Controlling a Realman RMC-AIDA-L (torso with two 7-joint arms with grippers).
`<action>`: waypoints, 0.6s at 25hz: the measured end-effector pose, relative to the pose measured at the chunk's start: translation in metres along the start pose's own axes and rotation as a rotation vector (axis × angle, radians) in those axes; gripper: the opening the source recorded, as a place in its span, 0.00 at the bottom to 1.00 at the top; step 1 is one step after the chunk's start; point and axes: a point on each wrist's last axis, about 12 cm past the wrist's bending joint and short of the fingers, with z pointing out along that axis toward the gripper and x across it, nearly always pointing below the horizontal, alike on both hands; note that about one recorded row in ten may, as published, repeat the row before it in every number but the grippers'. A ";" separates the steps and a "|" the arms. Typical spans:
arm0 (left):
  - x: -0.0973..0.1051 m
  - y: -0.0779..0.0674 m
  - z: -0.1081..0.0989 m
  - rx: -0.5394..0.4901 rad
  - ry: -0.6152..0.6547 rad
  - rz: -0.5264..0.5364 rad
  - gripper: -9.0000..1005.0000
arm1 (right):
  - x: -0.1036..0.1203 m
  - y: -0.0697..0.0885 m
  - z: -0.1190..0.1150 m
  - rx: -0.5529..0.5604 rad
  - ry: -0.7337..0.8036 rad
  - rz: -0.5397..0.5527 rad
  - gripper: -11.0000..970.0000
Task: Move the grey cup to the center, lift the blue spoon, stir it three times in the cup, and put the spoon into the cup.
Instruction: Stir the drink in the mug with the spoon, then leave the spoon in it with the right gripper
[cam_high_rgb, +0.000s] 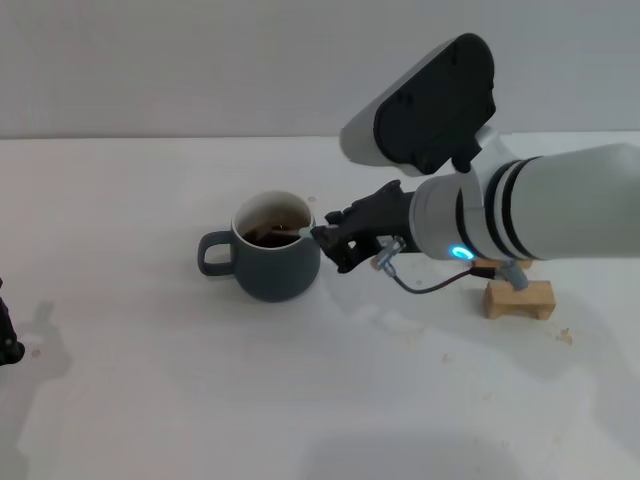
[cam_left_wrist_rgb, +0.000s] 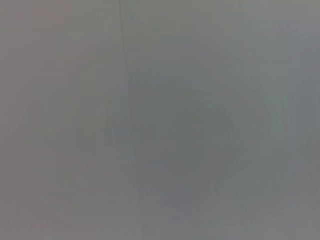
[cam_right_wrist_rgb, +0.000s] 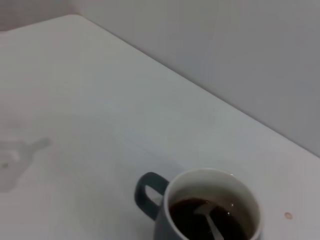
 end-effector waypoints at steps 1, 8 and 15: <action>0.000 0.000 0.000 0.000 0.000 0.000 0.01 | 0.000 0.000 0.000 0.000 0.000 0.000 0.29; 0.000 -0.001 -0.002 0.001 -0.003 -0.004 0.01 | -0.004 0.014 0.001 -0.052 -0.007 -0.011 0.29; 0.000 -0.001 -0.005 -0.005 0.000 -0.009 0.01 | -0.009 0.012 0.006 -0.039 -0.028 -0.021 0.29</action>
